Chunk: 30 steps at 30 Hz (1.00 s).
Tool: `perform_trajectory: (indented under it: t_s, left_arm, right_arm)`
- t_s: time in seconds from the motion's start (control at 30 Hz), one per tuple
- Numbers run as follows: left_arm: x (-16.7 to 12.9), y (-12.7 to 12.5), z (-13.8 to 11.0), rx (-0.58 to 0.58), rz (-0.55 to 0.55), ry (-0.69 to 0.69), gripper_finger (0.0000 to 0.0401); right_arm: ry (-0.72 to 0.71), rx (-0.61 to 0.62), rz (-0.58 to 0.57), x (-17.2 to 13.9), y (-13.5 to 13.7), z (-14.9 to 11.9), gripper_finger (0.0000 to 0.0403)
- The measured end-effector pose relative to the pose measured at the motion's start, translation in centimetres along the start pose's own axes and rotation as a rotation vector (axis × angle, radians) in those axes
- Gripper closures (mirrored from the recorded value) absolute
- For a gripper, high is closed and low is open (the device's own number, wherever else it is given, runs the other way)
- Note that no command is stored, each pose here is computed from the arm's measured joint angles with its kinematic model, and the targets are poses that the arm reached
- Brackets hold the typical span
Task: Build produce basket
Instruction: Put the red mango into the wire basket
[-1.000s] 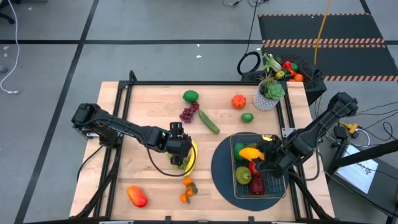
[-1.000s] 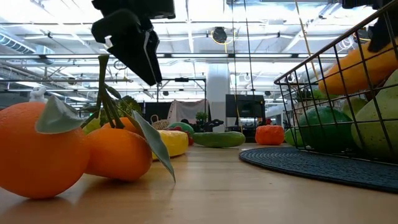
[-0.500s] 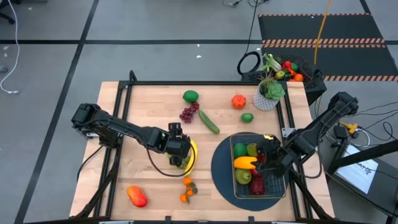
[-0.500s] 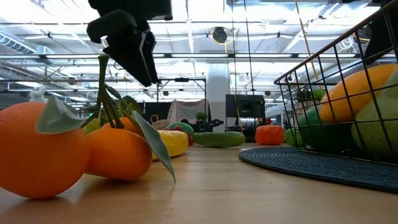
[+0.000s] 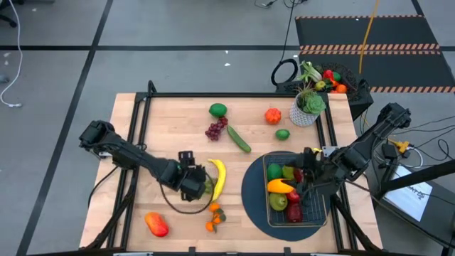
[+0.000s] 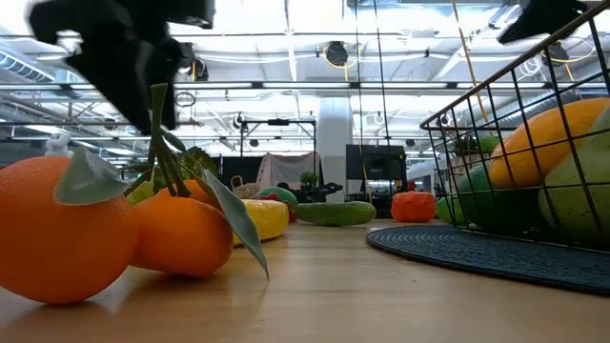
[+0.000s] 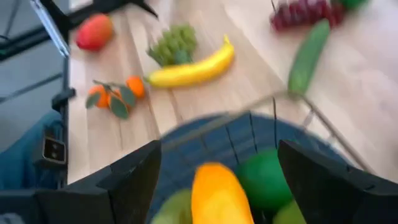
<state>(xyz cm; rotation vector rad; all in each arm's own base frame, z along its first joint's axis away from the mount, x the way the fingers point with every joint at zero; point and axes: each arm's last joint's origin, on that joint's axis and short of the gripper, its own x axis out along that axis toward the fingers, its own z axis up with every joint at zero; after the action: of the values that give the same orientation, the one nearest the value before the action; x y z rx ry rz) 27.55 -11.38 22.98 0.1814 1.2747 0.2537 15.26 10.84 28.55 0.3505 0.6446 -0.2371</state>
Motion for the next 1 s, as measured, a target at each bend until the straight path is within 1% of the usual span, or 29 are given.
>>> perform_trajectory:
  t_s: [0.17,0.27,0.4,0.53,0.63,0.73,0.87,1.0]
  left_arm:
    - [-1.3,-2.5,-1.9,-0.001,-0.02,0.024,0.0089]
    - [-2.1,-4.4,-3.1,0.03,-0.094,0.043,0.0089]
    - [-3.3,-6.8,-5.0,0.105,-0.201,0.082,0.0089]
    - [-4.5,-8.9,-6.9,0.197,-0.298,0.109,0.0089]
    - [-5.2,-10.1,-8.0,0.227,-0.365,0.125,0.0089]
    - [-5.8,-10.8,-9.0,0.239,-0.391,0.138,0.0089]
    - [-6.4,-11.7,-10.3,0.307,-0.383,0.103,0.0089]
    - [-7.1,-12.5,-11.6,0.37,-0.4,0.086,0.0089]
  right_arm:
    - [-0.081,-0.071,0.07,-0.1,0.9,0.8,0.0089]
    - [-0.124,-0.097,0.091,-0.1,1.3,1.2,0.0089]
    - [-0.151,-0.129,0.11,-0.2,1.5,1.4,0.0089]
    - [-0.17,-0.133,0.126,0.0,1.7,1.4,0.0089]
    - [-0.18,-0.125,0.137,0.4,1.7,1.1,0.0089]
    - [-0.185,-0.126,0.143,0.9,1.7,0.6,0.0089]
    - [-0.195,-0.129,0.151,1.3,1.6,0.2,0.0089]
    - [-0.205,-0.127,0.162,1.4,1.7,0.1,0.0089]
